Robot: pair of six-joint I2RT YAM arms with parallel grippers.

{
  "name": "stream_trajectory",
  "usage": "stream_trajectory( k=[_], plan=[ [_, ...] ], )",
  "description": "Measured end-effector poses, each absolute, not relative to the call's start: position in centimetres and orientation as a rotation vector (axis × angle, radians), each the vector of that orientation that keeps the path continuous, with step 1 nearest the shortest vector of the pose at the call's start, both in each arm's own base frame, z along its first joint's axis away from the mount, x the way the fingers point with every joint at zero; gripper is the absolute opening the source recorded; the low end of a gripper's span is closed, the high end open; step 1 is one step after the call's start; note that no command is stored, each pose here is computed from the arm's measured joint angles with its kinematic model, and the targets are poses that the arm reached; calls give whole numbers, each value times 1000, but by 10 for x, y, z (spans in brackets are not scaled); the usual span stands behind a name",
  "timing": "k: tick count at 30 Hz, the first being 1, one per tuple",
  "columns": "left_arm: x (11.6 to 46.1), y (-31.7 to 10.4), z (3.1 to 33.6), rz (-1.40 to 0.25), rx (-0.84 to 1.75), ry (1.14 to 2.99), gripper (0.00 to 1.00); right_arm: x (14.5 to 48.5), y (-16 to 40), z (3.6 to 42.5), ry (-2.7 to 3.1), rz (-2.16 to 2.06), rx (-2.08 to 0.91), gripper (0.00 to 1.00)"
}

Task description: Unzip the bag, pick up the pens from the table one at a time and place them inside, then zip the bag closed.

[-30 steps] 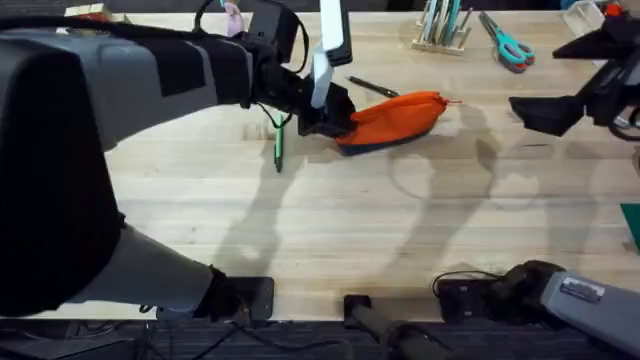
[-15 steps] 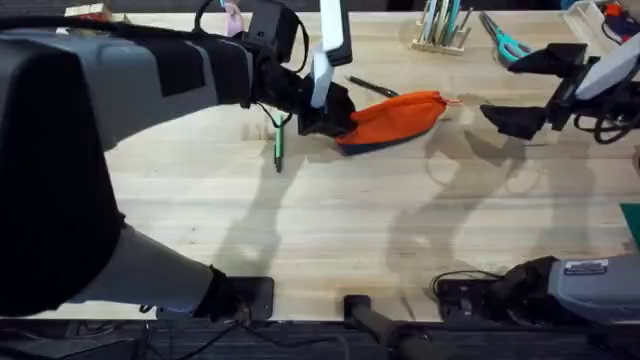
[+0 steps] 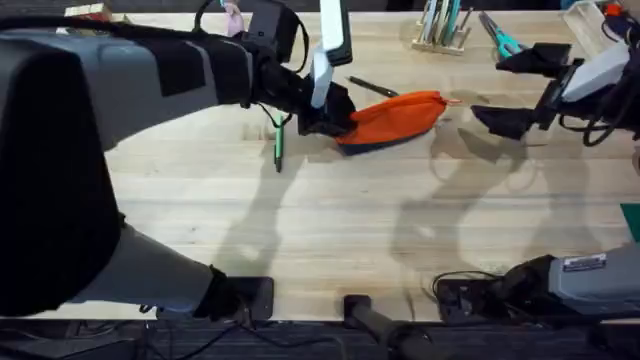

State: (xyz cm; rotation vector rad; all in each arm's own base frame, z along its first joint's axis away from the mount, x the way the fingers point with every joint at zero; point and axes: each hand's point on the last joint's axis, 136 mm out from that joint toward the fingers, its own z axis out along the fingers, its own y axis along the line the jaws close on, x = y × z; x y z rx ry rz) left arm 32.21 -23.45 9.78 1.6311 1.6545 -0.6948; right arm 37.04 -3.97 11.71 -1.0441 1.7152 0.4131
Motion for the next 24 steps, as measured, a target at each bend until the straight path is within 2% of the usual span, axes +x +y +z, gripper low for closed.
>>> stream_trajectory(
  k=[9, 24],
  plan=[
    [322, -235, 98, -695, 1631, 1654, 42, 357, -28, 115, 1752, 538, -993, 995],
    [322, -235, 98, -695, 1631, 1654, 42, 356, -27, 115, 1754, 543, -992, 996]
  ],
)
